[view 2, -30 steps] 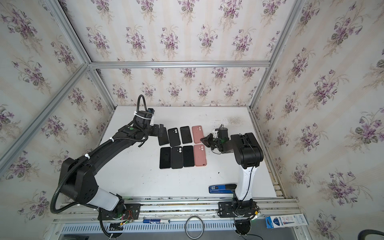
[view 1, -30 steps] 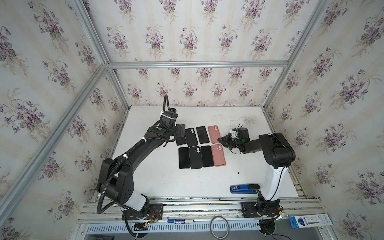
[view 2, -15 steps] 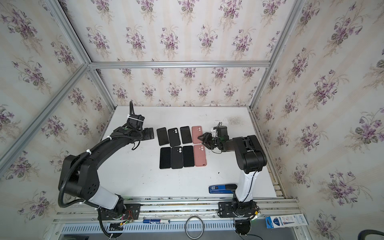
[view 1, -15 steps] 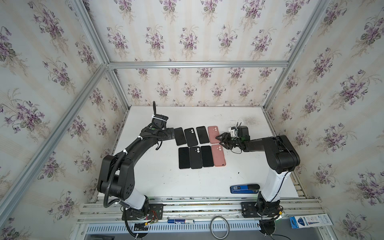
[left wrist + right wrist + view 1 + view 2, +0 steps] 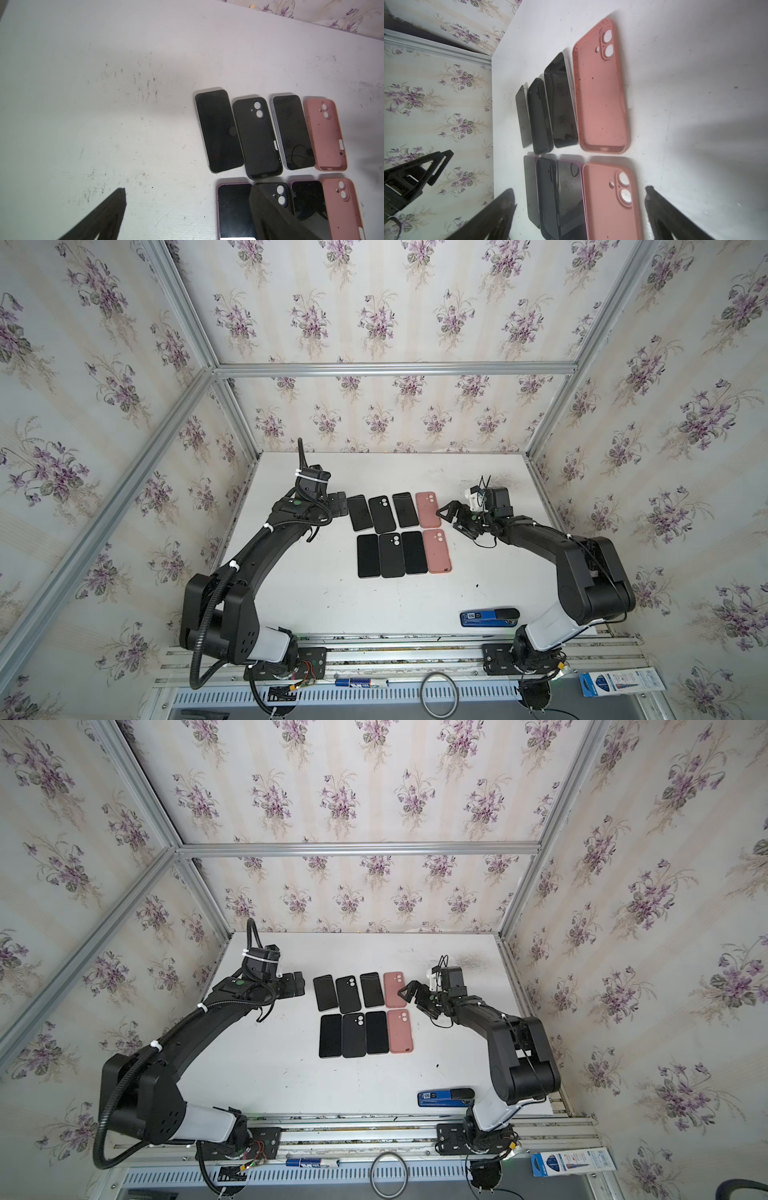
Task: Take the phone out of the phone case
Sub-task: Place the phone case at the top-center of the table.
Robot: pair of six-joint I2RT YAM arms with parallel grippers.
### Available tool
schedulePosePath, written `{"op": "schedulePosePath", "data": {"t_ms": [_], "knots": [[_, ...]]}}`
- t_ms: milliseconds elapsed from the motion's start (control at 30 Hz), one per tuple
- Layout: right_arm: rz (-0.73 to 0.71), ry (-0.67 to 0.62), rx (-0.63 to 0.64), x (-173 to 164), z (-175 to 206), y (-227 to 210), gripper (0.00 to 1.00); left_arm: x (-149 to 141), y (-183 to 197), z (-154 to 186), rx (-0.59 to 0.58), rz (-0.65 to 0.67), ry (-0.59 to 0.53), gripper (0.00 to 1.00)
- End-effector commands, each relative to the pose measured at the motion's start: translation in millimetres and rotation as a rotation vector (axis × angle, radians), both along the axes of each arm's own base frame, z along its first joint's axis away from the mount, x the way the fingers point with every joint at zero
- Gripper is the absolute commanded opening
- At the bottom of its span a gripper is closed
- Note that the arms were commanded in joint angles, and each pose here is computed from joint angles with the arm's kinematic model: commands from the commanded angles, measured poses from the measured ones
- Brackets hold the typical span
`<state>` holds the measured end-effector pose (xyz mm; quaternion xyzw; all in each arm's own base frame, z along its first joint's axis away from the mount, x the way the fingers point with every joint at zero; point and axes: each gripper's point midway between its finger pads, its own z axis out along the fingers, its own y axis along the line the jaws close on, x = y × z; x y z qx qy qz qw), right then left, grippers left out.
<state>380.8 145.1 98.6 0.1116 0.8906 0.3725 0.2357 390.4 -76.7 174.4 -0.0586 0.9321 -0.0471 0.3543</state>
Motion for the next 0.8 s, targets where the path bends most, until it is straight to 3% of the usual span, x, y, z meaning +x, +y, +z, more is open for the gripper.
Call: {"op": "schedulePosePath", "data": {"t_ms": [0,67,200,300,467,767], "knots": [[0.034,-0.048,-0.095,-6,14,-8,0.99,-1,11,-3,0.047,0.029,0.014,0.9],[0.047,-0.077,-0.118,-10,28,-11,0.99,-2,16,-14,0.077,0.044,0.068,0.78],[0.063,-0.146,-0.164,-19,57,-16,1.0,5,22,-46,0.138,0.069,0.162,0.37],[0.07,-0.191,-0.178,-27,73,-18,1.0,15,20,-65,0.154,0.066,0.21,0.18],[0.081,-0.231,-0.152,-36,90,-15,1.0,36,11,-88,0.147,0.047,0.266,0.09],[0.069,-0.275,-0.089,-39,111,-10,1.0,64,-5,-114,0.097,0.04,0.342,0.07]]}}
